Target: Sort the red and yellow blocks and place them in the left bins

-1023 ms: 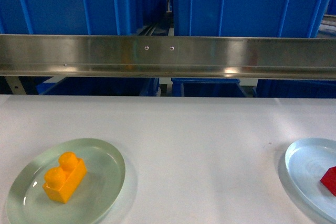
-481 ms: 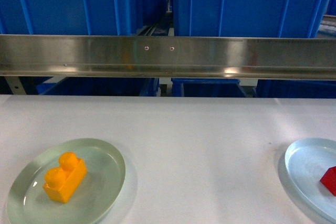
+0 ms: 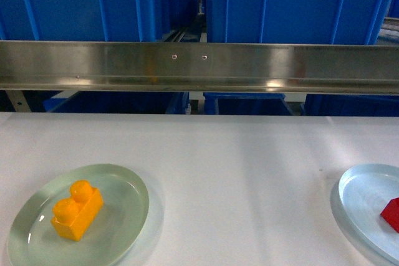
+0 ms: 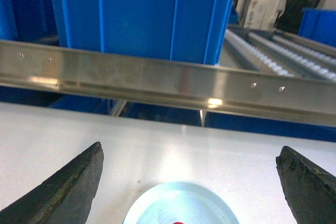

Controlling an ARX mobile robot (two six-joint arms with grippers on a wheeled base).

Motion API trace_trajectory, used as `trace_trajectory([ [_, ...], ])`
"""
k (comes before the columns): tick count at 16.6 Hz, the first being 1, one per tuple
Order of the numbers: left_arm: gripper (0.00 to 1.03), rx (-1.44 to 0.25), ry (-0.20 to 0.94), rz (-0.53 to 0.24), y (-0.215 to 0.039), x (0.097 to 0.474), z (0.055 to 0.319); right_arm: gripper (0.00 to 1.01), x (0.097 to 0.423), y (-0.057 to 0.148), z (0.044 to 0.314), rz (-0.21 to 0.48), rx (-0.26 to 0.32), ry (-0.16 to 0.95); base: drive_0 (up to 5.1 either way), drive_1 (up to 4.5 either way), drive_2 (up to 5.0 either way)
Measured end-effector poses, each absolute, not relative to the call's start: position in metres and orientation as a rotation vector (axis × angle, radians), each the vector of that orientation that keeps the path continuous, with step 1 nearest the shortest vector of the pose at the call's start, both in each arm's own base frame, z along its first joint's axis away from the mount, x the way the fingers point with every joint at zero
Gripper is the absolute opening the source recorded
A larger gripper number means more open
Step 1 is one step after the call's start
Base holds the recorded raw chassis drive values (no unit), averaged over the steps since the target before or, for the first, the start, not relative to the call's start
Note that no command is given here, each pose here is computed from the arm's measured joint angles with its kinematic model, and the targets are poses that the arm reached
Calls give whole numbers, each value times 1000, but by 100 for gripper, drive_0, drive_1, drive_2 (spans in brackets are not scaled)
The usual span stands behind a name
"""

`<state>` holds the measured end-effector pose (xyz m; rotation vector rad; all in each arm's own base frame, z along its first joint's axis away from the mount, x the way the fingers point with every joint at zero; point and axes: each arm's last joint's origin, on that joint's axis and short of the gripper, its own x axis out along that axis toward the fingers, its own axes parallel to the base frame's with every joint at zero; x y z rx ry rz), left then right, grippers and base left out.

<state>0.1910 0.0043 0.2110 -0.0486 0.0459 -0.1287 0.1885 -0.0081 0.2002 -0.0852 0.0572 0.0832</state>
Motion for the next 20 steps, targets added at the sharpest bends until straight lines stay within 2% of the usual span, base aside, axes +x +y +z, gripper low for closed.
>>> trace_trajectory([
  [1,98,-58,105,-149,4,211,207,98,206,-9,195,105,-91,105,0,0,0],
  [5,98,-63,178,-188,-5,262,201,98,256,-15,191,122,-108,161,0,0,0],
  [7,98,-50,224,-210,-18,281,190,98,283,-17,173,140,-126,249,0,0,0],
  [11,98,-5,161,-252,-29,282,195,98,301,-19,151,144,-137,325,0,0,0],
  [14,98,1,165,-248,-28,282,195,98,306,-29,135,136,-169,366,0,0,0],
  [18,98,1,164,-246,-28,283,195,98,307,-43,100,130,-209,483,0,0,0],
  [20,98,1,164,-246,-28,283,195,98,307,-43,96,137,-219,493,0,0,0],
])
